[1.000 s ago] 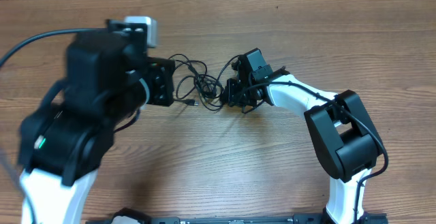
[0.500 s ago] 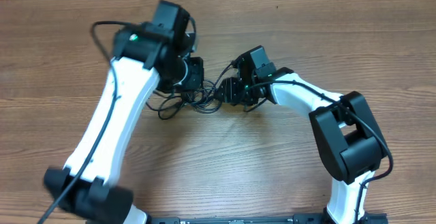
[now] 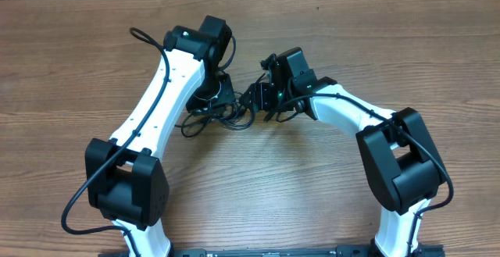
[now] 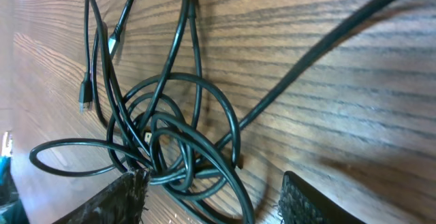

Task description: Untangle cables

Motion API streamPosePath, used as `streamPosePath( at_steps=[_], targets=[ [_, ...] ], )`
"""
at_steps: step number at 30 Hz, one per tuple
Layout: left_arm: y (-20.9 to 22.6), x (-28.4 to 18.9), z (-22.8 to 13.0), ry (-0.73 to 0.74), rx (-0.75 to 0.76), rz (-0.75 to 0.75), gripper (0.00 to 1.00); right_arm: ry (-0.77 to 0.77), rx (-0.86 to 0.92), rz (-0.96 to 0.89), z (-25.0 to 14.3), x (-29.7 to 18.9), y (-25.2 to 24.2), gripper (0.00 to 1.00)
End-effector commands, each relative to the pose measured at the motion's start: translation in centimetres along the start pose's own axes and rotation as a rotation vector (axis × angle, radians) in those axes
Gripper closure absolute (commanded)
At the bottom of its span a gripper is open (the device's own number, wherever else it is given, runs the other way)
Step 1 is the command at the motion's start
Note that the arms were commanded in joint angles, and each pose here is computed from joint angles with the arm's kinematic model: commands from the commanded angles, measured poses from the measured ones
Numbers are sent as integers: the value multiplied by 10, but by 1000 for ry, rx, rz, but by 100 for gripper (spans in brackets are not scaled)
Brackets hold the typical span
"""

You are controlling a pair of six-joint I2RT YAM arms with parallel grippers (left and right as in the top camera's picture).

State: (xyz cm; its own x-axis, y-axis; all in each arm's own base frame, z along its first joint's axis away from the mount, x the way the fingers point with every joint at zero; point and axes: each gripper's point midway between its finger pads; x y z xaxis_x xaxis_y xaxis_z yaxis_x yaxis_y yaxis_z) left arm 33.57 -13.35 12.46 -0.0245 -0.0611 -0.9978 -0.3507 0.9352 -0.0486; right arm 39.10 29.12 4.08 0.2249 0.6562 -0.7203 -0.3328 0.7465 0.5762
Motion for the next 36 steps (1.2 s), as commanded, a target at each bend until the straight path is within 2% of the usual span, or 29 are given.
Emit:
streamPosePath(
  at_steps=[1,7,10,12,14,18,20,22,26,28,32,36],
  targets=[
    [2,11,3,-22,-71,17,88,-30,-30,-52,5,3,-4,39],
    [0,40,-11,49,-75,-16,87,-46,-68,-47,5,11,8,46],
    [1,49,-13,62,-79,-23,78,-43,-82,-78,1,18,8,48],
    [4,54,-12,58,-94,-21,69,-36,-88,-86,-3,23,8,49],
    [7,59,-9,58,-118,-25,64,-32,-95,-83,-6,29,9,50],
    [16,74,-8,61,-248,-21,63,-39,-97,-87,-5,33,6,56],
    [15,82,-5,51,-286,-38,66,-46,-98,-95,-3,33,5,58],
    [11,88,-1,36,-291,-66,72,-55,-100,-105,-2,33,3,59],
    [6,89,8,1,-301,-95,72,-57,-101,-104,-1,33,4,59],
    [5,88,14,-12,-330,-108,71,-57,-101,-104,-1,33,4,59],
    [7,89,21,-31,-364,-115,57,-76,-112,-96,4,33,6,59],
    [12,92,20,-22,-386,-105,56,-112,-128,-116,12,32,4,59]
  ],
)
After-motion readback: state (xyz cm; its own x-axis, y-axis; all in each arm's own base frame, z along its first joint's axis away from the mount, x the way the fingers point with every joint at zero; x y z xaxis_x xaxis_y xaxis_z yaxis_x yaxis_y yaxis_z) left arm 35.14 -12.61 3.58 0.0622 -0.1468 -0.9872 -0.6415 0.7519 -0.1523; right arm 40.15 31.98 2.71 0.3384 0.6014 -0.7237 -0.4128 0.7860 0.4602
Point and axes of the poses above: each gripper's point midway between its finger pads, its own x axis out along the fingers, its own y axis along the line the jaws close on, z = x × y, and after that the axes turned 6 degrees about -x, right-handed
